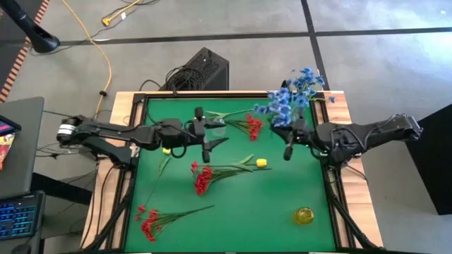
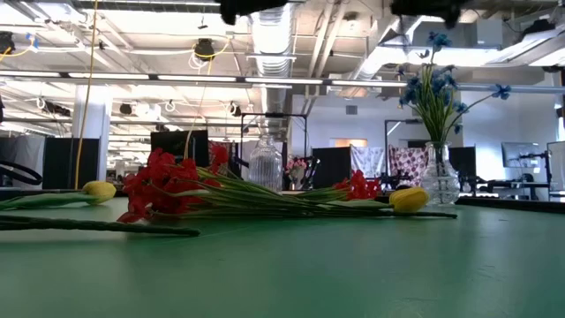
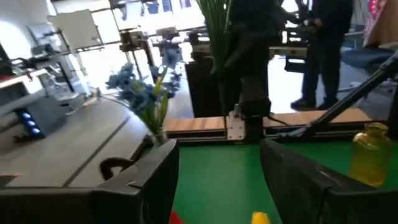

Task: Sort flowers into vase by color
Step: Put the blue flowers into the right transparent vase

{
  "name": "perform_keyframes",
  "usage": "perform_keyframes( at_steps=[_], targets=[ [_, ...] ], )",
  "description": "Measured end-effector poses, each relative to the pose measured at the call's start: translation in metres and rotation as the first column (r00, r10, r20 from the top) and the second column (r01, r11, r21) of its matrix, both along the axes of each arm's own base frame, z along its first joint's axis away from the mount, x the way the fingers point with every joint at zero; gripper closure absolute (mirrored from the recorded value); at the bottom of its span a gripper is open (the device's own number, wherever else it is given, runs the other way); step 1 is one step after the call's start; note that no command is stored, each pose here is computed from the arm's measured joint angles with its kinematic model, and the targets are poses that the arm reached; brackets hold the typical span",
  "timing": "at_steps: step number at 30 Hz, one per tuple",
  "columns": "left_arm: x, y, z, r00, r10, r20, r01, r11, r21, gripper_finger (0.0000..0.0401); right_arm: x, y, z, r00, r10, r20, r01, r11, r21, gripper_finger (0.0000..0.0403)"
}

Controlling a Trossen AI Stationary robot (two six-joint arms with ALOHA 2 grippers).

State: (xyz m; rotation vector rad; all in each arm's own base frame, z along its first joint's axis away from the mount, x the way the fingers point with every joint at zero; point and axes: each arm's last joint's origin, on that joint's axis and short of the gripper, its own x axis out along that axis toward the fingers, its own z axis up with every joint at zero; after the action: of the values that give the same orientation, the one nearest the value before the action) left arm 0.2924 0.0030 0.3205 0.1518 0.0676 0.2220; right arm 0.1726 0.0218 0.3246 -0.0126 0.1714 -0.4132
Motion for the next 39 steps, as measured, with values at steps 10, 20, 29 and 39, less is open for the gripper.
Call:
perform_keyframes(
  at_steps=[10,20,29,39],
  targets=[
    [-0.053,0.011,-0.05,0.973,0.117,0.199,-0.105,0.992,-0.07,0.0188,-0.04,0.009,-0.028,0.981,-0.195,0.011,0.194,0.981,0.023,0.0364],
    [-0.056,0.024,-0.063,0.979,0.117,0.169,-0.09,0.984,-0.157,0.0188,-0.058,-0.004,-0.071,0.897,-0.436,0.071,0.434,0.9,0.042,0.0363],
    [-0.056,0.024,-0.062,0.979,0.105,0.175,-0.077,0.984,-0.161,0.0188,-0.061,-0.016,-0.072,0.767,-0.636,0.09,0.641,0.765,-0.065,0.0363],
    [-0.056,0.024,-0.062,0.979,0.105,0.176,-0.078,0.985,-0.155,0.0188,-0.066,-0.04,-0.083,0.609,-0.791,0.062,0.793,0.604,-0.077,0.0364]
  ],
)
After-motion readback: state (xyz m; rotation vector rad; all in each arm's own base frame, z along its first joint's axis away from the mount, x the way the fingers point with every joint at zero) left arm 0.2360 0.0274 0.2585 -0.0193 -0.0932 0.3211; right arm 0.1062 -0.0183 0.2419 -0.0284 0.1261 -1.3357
